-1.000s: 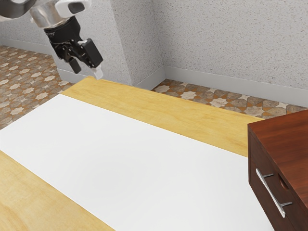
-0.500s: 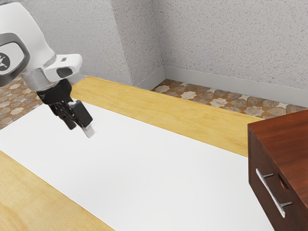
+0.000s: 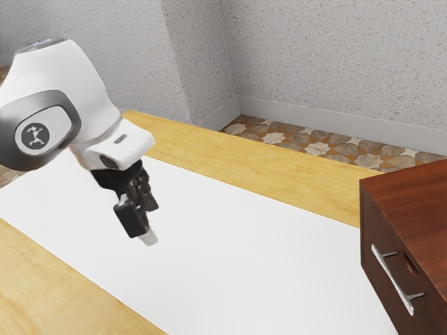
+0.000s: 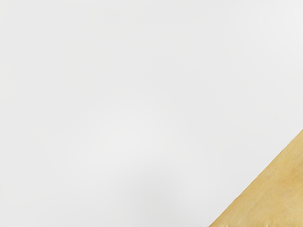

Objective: Pull the drawer handle with one arm to open the drawer

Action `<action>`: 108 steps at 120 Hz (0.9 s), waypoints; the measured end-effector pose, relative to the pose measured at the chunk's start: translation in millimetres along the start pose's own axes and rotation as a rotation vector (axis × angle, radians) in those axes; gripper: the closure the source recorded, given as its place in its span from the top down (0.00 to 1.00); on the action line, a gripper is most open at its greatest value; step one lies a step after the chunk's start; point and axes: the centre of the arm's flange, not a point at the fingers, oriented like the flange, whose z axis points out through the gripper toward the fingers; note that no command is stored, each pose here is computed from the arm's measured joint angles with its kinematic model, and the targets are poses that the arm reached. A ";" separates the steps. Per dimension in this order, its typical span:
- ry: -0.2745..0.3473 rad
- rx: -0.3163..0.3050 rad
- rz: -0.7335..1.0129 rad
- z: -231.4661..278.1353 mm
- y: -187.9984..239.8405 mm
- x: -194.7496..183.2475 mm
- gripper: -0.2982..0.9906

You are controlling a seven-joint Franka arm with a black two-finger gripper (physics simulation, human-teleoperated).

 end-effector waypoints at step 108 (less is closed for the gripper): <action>0.218 -0.043 1.388 65.7 93.1 93.4 0.77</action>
